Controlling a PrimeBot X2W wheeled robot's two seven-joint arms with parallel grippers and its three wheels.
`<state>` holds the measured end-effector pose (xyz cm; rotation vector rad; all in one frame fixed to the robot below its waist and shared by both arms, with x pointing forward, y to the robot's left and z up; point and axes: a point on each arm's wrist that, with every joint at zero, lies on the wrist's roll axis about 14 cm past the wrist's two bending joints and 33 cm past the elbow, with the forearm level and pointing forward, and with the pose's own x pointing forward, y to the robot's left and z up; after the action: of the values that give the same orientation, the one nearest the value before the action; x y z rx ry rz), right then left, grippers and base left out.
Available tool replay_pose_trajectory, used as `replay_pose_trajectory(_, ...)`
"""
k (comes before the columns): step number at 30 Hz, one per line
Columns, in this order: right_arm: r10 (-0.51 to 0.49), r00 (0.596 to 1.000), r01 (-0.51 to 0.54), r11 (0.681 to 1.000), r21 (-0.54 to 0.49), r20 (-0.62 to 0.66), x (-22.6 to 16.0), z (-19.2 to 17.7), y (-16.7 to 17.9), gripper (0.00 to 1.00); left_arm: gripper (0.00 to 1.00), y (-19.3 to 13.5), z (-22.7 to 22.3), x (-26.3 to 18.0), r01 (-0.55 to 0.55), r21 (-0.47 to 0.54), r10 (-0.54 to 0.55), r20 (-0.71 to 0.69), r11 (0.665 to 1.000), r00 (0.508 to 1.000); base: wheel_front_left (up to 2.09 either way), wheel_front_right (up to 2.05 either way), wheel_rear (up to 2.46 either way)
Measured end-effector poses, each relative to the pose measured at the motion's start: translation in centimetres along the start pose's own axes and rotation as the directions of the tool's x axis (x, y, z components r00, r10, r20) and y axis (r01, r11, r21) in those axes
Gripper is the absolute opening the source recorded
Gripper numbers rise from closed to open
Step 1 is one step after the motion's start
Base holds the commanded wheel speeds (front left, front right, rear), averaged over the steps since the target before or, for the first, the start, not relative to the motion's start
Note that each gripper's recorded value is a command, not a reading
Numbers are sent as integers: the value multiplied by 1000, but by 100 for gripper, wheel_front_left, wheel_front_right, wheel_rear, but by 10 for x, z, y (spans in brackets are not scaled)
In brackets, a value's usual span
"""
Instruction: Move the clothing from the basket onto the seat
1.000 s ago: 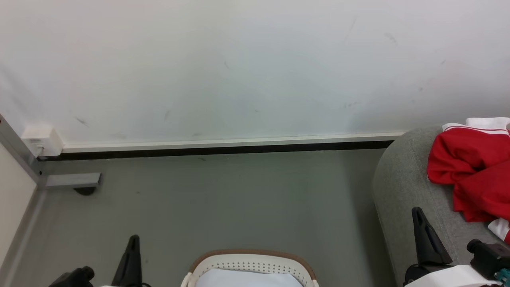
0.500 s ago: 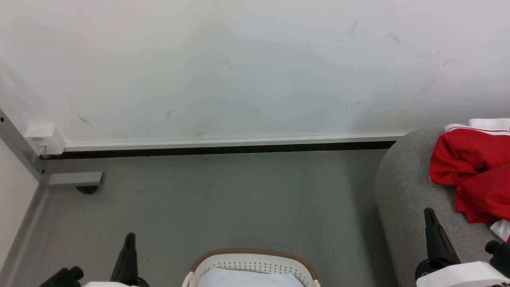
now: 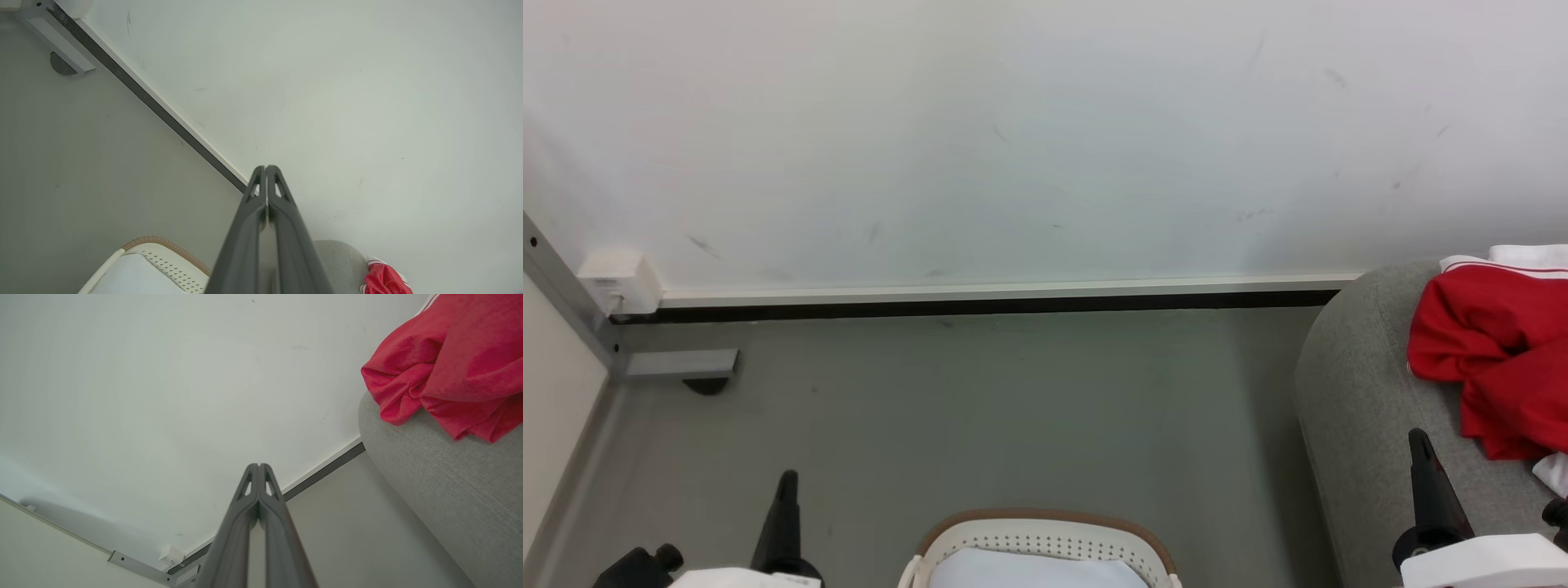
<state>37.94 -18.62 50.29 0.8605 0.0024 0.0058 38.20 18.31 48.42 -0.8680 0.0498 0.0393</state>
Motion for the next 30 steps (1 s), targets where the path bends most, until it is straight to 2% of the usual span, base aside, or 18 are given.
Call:
replay_pose_trajectory(14,-20,1000,20,987,157,-3,1,2,-4,0,0,1,4,1,-6,-154,5,-6,988,1000,0,0,0)
replay_pose_trajectory(30,-30,1000,30,949,313,-7,3,4,-7,0,0,0,9,3,-2,-310,1,-3,951,1000,0,0,0)
